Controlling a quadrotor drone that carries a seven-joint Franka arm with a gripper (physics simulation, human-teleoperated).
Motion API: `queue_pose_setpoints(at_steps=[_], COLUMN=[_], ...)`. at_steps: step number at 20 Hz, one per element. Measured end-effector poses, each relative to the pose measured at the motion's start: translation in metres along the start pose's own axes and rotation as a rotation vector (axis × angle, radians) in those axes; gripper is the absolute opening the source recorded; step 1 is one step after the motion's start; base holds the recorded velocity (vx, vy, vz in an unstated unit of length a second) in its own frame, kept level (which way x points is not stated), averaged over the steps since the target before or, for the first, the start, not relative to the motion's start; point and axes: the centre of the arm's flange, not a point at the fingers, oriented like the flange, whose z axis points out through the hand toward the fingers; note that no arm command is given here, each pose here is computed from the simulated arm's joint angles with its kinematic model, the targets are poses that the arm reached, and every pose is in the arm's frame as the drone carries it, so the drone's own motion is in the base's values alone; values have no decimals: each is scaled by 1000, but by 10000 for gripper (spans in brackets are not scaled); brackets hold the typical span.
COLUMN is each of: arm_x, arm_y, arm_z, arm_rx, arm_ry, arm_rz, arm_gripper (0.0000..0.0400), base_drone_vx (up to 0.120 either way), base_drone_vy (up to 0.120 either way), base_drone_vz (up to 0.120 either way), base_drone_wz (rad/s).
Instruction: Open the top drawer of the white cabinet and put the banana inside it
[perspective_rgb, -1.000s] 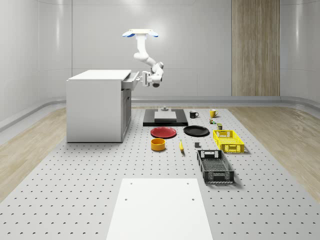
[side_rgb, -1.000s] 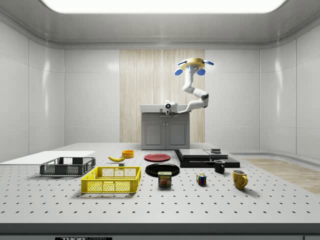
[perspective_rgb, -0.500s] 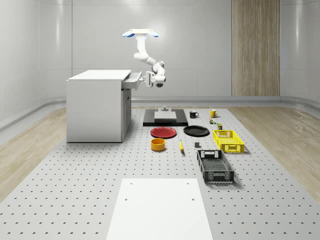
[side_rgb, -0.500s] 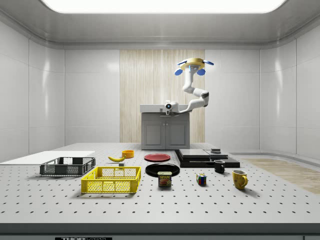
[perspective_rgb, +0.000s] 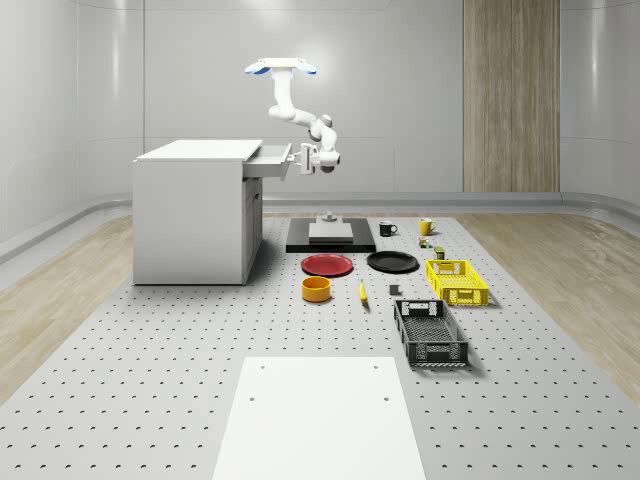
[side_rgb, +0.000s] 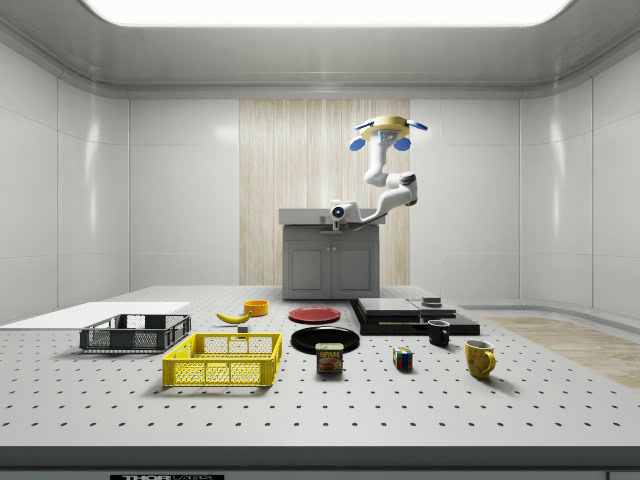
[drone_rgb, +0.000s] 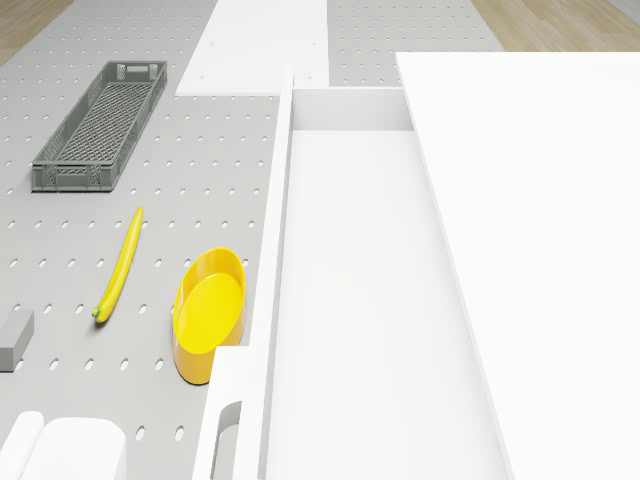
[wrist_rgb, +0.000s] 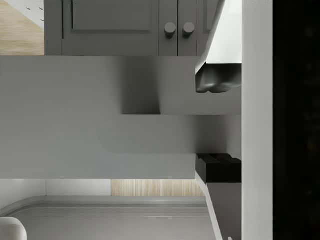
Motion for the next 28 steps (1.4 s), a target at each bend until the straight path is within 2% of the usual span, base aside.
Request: queue_pose_setpoints(at_steps=[5, 9, 24, 25, 28], arm_x=[2, 2, 4, 13, 44], arm_y=[0, 0, 1, 7, 40], arm_z=[-25, -36, -47, -54, -31], arm_rx=[5, 7, 21, 112, 457], arm_ry=[-4, -7, -21, -121, -458], arm_rz=[19, 22, 24, 25, 19], arm_gripper=[125, 112, 105, 106, 107], base_drone_vx=[0, 0, 0, 0, 0], base_drone_vy=[88, 120, 120, 40, 67], base_drone_vz=[0, 0, 0, 0, 0], base_drone_wz=[0, 0, 0, 0, 0])
